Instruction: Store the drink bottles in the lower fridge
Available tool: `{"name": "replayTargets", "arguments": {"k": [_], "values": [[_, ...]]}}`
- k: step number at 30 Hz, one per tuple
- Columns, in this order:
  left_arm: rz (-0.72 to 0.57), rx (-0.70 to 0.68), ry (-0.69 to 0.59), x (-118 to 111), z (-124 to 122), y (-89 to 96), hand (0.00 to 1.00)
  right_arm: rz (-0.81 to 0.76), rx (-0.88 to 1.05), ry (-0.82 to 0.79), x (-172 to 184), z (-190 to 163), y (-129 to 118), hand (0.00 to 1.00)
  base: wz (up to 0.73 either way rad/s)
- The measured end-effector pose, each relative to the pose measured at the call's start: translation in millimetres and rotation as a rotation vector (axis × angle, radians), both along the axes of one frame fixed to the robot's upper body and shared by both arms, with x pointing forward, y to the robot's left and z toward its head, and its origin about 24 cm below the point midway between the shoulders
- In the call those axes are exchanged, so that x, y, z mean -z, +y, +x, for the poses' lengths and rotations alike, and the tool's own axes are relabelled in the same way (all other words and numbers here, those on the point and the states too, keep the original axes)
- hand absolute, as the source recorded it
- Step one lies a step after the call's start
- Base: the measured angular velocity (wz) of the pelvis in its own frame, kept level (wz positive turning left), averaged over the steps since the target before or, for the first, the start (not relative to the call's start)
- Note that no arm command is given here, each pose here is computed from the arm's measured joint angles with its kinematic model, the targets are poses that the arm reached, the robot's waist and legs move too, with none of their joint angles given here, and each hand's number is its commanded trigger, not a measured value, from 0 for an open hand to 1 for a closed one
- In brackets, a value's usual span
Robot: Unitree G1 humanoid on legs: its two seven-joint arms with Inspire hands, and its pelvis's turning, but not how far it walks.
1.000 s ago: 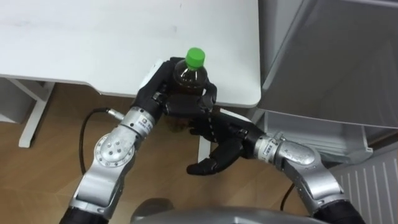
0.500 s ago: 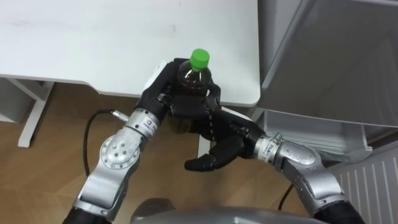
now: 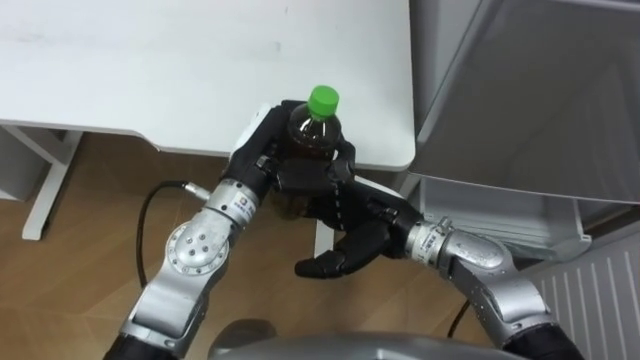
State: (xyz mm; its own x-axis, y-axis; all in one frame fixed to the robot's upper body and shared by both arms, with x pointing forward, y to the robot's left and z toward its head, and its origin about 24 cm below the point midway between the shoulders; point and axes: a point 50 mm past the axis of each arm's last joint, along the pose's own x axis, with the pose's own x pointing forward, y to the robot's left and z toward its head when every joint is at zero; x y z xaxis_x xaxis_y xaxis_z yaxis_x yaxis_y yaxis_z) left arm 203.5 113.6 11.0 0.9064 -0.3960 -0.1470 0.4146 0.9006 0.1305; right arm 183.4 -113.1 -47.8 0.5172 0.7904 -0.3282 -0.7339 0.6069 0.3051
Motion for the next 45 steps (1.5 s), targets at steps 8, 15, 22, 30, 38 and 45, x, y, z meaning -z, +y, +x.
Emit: {"name": "replayTargets", "arguments": {"k": [8,15,22,30,38,45], "values": [[0.009,0.003,0.001,1,-1,0.3,1.0,-0.002,0.0,0.001,0,0,1,0.0,0.0],[0.009,0.004,0.001,1,-1,0.2,1.0,-0.002,-0.001,0.001,0,0,1,0.0,0.0],[0.013,0.006,0.006,2,-1,0.2,1.0,-0.004,-0.002,0.011,1,-1,1,0.0,0.0],[0.021,0.009,0.035,9,-3,0.0,1.0,-0.008,-0.003,0.047,7,-4,2,0.0,0.0],[0.025,0.008,0.059,14,-4,0.5,1.0,-0.015,0.001,0.075,10,-6,6,0.0,0.0],[0.013,0.005,0.067,15,-4,1.1,1.0,0.004,0.026,0.1,11,-7,8,0.0,-0.05]]}}
